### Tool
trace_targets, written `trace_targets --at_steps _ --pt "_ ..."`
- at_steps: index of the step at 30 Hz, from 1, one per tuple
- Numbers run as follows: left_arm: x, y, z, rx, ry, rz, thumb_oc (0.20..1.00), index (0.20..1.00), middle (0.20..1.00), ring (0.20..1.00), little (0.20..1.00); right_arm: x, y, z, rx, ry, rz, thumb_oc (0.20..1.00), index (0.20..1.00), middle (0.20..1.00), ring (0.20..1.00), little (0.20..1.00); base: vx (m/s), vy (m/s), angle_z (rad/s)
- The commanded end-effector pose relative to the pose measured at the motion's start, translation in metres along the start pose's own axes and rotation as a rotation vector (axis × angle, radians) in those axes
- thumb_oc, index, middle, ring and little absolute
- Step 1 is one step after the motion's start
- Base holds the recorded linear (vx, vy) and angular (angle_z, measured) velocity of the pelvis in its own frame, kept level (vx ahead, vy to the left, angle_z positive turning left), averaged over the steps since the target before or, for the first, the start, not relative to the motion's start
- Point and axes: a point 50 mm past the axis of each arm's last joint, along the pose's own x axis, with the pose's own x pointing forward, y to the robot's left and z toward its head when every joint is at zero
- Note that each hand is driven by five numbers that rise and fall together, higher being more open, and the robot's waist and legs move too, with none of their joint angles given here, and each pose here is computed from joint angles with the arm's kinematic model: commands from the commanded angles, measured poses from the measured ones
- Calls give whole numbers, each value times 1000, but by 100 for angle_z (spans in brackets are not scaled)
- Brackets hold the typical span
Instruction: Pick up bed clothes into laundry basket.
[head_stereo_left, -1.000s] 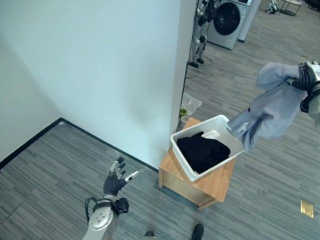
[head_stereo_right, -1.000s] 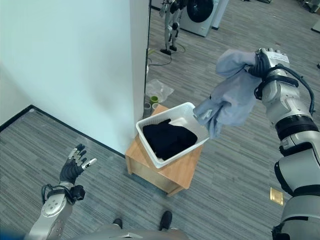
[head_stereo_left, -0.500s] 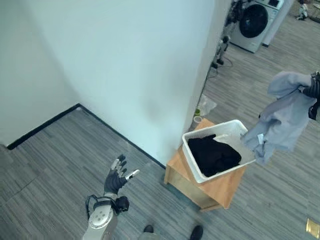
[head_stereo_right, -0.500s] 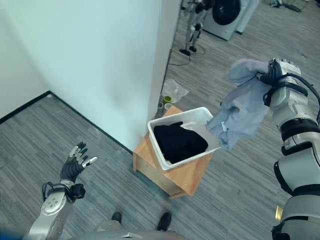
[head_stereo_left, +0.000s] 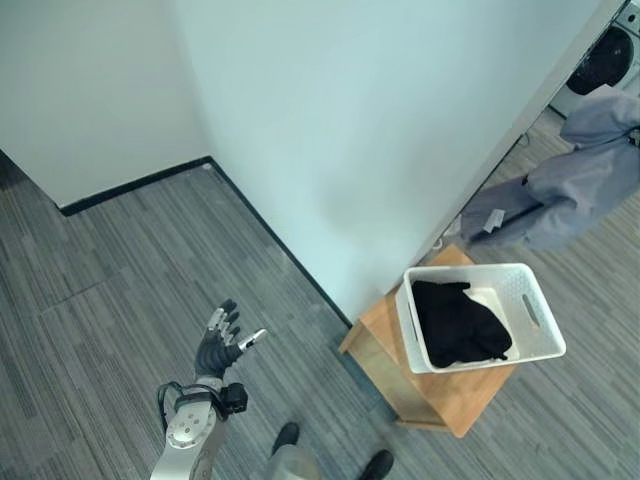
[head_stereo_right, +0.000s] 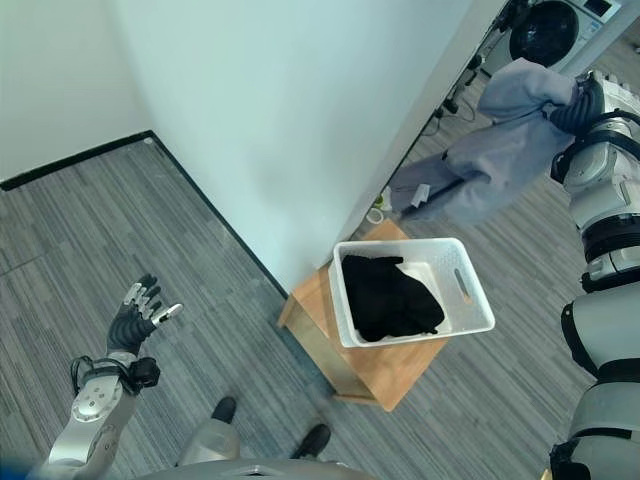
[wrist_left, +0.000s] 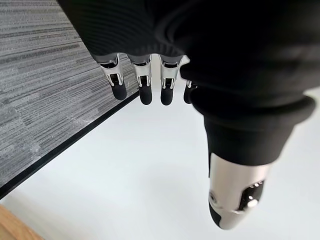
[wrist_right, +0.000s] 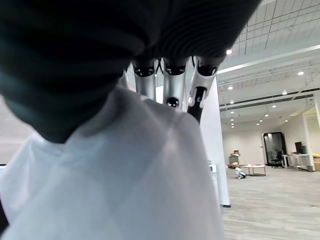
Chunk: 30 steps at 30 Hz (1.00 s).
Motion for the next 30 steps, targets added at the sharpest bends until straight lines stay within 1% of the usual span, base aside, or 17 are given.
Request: trace_targets --at_steps 1,11,21,30 --pt "11 -11 26 10 -125 -65 1000 1000 1000 1000 1000 14 -63 6 -49 8 -210 200 200 200 200 200 -5 54 -5" --pt "12 -14 25 11 -123 -71 1000 1000 1000 1000 1000 16 -70 19 -52 -35 -232 200 200 200 200 200 0 38 -9" --pt "11 -11 22 12 -111 -56 1000 1000 1000 1000 1000 14 -51 23 -25 -48 -189 200 200 200 200 200 -4 11 -3" --pt "11 -10 22 11 -115 -45 1000 1000 1000 1000 1000 14 -47 31 -26 -69 -181 200 200 200 200 200 -4 2 0"
